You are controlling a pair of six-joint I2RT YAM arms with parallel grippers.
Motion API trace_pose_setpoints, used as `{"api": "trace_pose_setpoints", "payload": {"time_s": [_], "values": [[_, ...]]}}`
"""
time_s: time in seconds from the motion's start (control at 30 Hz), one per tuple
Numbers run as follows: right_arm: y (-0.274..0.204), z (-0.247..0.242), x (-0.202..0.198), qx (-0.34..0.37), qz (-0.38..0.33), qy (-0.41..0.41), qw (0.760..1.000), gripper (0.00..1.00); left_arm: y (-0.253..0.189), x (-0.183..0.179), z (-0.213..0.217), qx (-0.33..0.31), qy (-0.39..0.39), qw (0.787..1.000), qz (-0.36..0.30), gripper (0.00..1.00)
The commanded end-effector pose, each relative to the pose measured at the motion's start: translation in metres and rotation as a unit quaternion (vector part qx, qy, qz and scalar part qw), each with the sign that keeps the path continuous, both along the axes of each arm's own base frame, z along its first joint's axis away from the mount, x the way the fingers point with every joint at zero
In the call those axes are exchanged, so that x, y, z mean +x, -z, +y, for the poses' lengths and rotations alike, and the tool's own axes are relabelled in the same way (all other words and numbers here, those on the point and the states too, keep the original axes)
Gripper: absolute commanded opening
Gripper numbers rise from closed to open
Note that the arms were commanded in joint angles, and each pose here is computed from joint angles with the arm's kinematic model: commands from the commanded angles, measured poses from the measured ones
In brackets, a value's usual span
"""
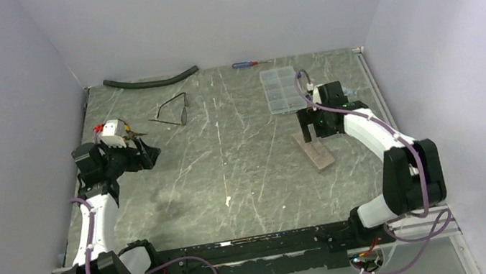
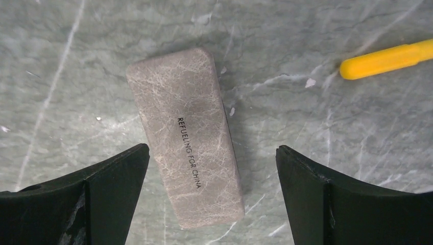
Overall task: Organize the sunglasses
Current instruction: Pick up the sunglasses case from the center of the board.
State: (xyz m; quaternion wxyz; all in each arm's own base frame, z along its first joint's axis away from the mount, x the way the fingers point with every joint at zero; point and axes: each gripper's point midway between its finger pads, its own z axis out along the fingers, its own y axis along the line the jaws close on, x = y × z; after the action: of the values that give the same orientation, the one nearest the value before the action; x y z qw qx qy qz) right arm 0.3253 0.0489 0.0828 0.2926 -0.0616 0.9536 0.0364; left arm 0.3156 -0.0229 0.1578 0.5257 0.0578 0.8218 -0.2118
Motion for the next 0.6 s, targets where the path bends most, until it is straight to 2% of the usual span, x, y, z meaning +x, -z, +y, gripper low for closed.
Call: {"api": "trace_pose_setpoints", "payload": {"time_s": [0.0, 0.33, 0.57], "values": [[0.009, 0.001, -0.005, -0.055, 0.043, -0.049, 0.996, 1.00, 0.000, -0.004, -0.008, -0.017, 0.015, 1.000, 0.005, 0.94], [0.037, 0.021, -0.006, -0.055, 0.080, -0.082, 0.992, 0.99, 0.001, -0.003, -0.006, -0.011, 0.012, 1.000, 0.002, 0.94], [0.046, 0.019, -0.006, -0.061, 0.087, -0.075, 0.991, 0.81, 0.000, -0.003, -0.007, -0.013, 0.016, 1.000, 0.000, 0.93]]}}
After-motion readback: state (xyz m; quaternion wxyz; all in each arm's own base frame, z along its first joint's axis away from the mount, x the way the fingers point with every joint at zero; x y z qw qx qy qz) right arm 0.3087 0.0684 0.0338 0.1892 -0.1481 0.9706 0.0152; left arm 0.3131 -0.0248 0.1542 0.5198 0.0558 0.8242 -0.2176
